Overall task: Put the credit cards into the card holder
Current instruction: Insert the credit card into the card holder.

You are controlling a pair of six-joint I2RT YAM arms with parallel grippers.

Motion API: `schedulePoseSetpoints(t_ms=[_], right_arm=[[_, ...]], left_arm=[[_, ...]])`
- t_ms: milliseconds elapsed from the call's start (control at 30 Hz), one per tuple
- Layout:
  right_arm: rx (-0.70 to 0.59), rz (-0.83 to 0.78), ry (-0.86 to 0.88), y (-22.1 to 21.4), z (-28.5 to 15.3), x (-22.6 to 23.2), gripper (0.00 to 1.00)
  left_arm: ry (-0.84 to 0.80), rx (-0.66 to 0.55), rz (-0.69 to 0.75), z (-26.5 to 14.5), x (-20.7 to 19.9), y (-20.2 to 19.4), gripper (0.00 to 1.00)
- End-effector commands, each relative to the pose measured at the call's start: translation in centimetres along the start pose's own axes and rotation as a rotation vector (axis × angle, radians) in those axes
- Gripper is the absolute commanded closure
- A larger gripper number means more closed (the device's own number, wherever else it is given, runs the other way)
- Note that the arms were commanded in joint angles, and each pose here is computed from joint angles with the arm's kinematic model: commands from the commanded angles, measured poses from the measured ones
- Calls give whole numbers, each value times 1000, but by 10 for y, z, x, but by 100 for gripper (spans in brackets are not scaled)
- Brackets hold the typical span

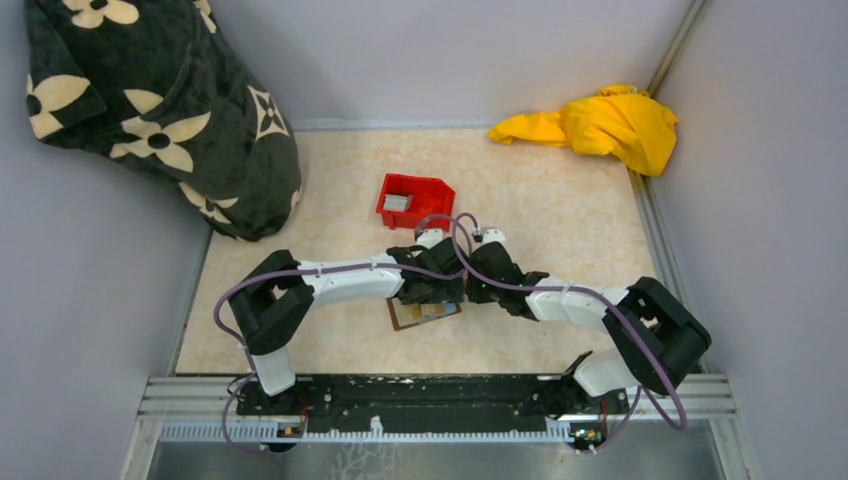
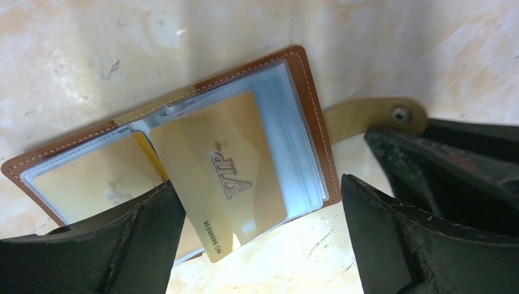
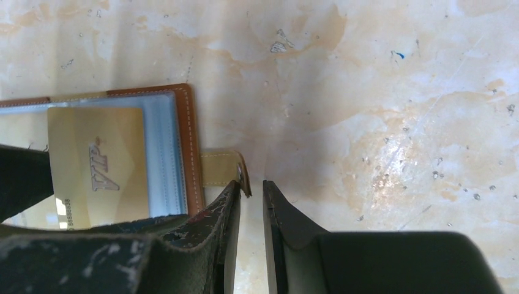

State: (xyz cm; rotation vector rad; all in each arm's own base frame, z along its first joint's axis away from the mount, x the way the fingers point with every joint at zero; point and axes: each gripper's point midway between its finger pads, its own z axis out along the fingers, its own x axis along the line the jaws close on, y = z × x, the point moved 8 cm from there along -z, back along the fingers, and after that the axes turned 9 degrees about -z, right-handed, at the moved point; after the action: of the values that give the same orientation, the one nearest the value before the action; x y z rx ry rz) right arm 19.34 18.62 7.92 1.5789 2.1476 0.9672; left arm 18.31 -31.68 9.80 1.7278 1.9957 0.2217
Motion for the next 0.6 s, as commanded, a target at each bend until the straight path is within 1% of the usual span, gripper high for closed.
schedulePoseSetpoints(t_ms=[0,400,567], right_arm=[[32,-13,4,-2,3,5,79],[32,-15,13,-2,4,7,79],[31,-17,18,-2,5,7,79]], left_arm=[[139,70,60,-6,34,-14,0],[91,51,25,-17,30,2,1],[-2,11,-14,-28,22,11,1]])
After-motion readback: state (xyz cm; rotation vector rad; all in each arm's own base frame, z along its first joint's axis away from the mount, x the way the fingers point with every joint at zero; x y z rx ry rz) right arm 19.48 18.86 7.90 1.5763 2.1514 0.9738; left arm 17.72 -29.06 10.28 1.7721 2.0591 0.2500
